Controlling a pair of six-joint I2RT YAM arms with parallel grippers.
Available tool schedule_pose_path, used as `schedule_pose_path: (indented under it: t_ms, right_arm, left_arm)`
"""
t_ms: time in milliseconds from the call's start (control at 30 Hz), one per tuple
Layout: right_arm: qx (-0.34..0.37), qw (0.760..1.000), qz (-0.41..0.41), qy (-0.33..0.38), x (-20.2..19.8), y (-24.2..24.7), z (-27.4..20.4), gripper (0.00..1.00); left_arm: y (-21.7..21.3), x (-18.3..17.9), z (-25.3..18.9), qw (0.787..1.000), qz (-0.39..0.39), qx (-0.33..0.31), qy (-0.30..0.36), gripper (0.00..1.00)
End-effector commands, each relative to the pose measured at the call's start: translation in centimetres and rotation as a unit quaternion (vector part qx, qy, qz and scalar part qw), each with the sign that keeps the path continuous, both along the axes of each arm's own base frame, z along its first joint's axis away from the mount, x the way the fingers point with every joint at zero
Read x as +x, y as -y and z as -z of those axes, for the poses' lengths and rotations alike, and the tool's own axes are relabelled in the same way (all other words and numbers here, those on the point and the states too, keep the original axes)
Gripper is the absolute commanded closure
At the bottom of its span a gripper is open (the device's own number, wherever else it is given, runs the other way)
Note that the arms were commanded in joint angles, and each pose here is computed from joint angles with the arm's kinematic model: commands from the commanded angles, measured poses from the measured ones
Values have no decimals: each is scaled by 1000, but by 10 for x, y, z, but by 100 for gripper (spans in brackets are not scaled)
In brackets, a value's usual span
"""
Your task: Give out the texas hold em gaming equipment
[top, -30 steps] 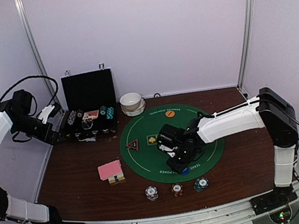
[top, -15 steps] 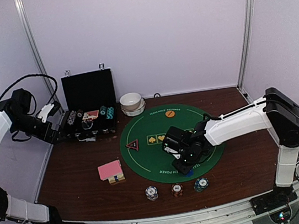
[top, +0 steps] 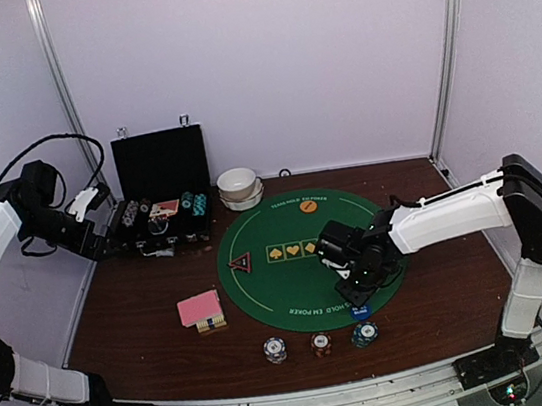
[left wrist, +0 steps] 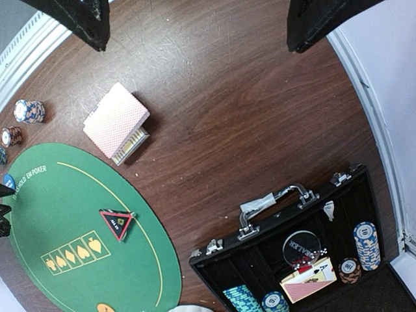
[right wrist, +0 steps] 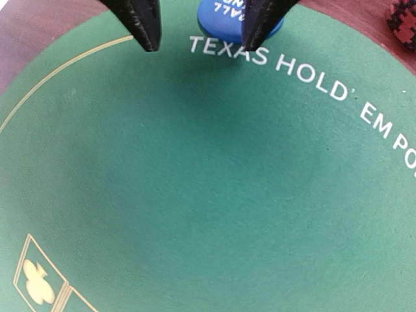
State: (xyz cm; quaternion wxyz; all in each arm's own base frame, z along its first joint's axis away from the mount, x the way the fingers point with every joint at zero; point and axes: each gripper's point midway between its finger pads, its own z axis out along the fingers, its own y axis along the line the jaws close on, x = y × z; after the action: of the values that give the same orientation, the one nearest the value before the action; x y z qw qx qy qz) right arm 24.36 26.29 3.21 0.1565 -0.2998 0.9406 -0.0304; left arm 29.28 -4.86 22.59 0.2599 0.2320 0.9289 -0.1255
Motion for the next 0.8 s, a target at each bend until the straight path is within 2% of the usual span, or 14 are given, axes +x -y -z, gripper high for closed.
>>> schedule_pose_path:
  t_ms: [0, 167, 267, 400, 567, 767]
  right_arm:
    - [18, 999, 5, 31, 8, -3, -38, 47]
    - [60, 998, 2, 23, -2, -8, -73, 32]
    - [81, 997, -6, -3, -26, -7, -80, 22]
    - [73, 996, -10, -42, -65, 4, -70, 12]
    - [87, 994, -18, -70, -92, 0, -61, 5]
    - [72, 994, -27, -82, -102, -10, -40, 4]
  left_arm:
    - [1, 1, -15, 1000, -1, -9, 19, 3]
    - [1, 2, -17, 1000, 0, -8, 22, 2]
    - [1, 1, -18, 1000, 1, -9, 24, 3]
    - [2, 1, -19, 1000, 2, -11, 24, 3]
    - [3, 0, -20, 1000, 3, -12, 24, 2]
    - [3, -1, -22, 1000, 4, -13, 28, 2]
